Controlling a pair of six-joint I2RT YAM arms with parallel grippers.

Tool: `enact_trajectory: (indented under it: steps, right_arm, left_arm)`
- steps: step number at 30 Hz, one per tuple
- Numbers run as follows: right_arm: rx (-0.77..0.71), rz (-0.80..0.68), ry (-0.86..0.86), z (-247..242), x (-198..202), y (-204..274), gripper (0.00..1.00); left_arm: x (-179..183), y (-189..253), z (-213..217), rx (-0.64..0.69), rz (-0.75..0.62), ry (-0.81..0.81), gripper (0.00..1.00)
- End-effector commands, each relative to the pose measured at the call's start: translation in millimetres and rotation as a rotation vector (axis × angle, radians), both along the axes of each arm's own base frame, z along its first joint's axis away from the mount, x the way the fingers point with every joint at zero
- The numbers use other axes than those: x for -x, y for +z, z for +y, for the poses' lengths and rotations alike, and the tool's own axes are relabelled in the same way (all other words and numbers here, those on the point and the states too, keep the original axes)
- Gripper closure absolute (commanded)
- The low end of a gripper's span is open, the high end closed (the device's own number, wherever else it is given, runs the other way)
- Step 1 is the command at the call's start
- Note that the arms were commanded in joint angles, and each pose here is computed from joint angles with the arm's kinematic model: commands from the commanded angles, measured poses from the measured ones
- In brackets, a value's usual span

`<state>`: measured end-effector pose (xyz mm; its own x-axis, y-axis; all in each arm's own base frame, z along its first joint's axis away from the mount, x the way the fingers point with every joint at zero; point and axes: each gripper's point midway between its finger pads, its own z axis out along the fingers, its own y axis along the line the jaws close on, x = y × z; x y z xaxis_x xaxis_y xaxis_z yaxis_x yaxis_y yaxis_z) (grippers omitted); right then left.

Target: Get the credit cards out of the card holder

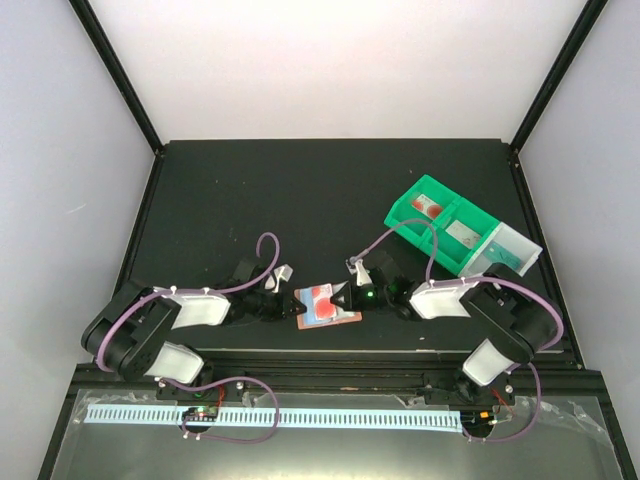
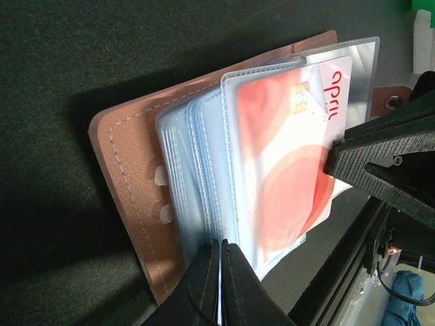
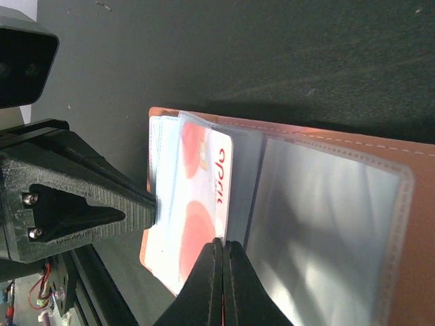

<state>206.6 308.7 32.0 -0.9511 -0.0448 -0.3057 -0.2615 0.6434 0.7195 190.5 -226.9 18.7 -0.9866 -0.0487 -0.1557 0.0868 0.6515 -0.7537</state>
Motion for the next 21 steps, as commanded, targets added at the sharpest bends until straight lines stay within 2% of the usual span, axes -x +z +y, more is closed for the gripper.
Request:
enact_trajectory:
  steps: [1,9,21]
  right_arm:
    - [0.020,-0.014,-0.018,-13,-2,-3,0.99]
    - [0.041,-0.030,-0.058,-35,-6,5,0.99]
    - [0.191,-0.157,-0.091,-66,-13,41,0.99]
  left_arm:
    - [2,-16,7,-0.068,0.015,0.008,0.96]
    - [1,-11,7,-0.065,0.003,0.010,0.96]
    - [-3,2,5,-0.048,-0.015,0.014,0.94]
